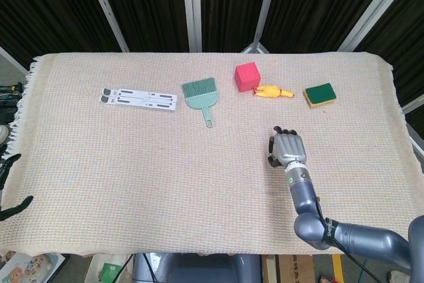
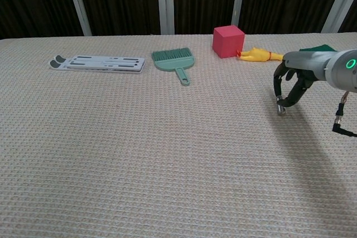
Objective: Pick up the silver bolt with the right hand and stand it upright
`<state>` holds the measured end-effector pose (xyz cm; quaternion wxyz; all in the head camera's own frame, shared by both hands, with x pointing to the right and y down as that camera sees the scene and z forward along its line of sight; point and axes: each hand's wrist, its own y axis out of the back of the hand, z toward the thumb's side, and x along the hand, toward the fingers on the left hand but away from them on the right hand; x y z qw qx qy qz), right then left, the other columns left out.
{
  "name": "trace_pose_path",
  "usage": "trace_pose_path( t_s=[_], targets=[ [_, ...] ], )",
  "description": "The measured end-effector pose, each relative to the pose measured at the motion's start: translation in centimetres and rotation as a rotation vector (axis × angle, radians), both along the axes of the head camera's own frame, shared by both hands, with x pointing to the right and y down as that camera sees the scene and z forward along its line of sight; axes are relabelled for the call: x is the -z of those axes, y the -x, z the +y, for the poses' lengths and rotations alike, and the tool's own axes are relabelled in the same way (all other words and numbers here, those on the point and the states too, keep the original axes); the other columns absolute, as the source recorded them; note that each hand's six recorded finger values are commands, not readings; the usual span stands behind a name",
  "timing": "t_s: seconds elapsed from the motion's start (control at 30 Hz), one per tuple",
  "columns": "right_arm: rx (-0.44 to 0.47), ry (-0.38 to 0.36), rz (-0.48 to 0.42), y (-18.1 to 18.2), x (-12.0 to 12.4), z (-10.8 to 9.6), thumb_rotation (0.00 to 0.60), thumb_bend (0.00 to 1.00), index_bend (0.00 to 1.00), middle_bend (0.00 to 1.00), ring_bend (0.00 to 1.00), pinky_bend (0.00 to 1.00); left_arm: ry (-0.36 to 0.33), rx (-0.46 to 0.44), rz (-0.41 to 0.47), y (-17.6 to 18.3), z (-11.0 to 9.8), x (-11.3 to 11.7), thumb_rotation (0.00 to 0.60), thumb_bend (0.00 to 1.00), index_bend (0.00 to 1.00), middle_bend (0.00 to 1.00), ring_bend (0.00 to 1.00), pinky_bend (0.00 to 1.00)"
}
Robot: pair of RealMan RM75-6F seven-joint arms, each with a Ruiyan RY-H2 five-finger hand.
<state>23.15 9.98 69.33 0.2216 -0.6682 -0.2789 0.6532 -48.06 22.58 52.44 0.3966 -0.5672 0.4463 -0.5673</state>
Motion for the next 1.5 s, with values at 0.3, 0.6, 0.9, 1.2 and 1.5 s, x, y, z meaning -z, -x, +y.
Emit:
trace_pose_path(
  t_s=[0.3,0.6,0.9,1.2,1.5],
  targets=[
    [0.003,0.025,0.009,-0.3,-0.2,0.2,0.600,0.39,0.63,0.15,0.18,0.12,-0.001,0.002,0.000,0.0,0.0,0.0,0.600,0.23,0.17,0.00,0.00,0.00],
    [0.002,0.031,0.015,-0.6,-0.1,0.1,0.600,0.39,0.58,0.15,0.17,0.11,-0.002,0.003,-0.003,0.0,0.0,0.0,0.600,0.23,0.17,0.00,0.00,0.00],
    [0.005,0.068,0.037,-1.2,0.1,0.1,0.600,0.38,0.50,0.15,0.14,0.10,-0.001,0.001,-0.007,0.0,0.0,0.0,0.600,0.23,0.17,0.00,0.00,0.00],
    [0.005,0.081,0.048,-1.4,0.3,0.1,0.600,0.28,0.40,0.12,0.11,0.08,-0.003,0.002,-0.008,0.0,0.0,0.0,0.600,0.23,0.17,0.00,0.00,0.00],
    [0.037,0.152,0.102,-2.5,1.2,0.3,0.600,0.19,0.21,0.07,0.03,0.02,-0.005,0.004,-0.005,0.0,0.0,0.0,0.600,0.23,0.17,0.00,0.00,0.00]
  ],
)
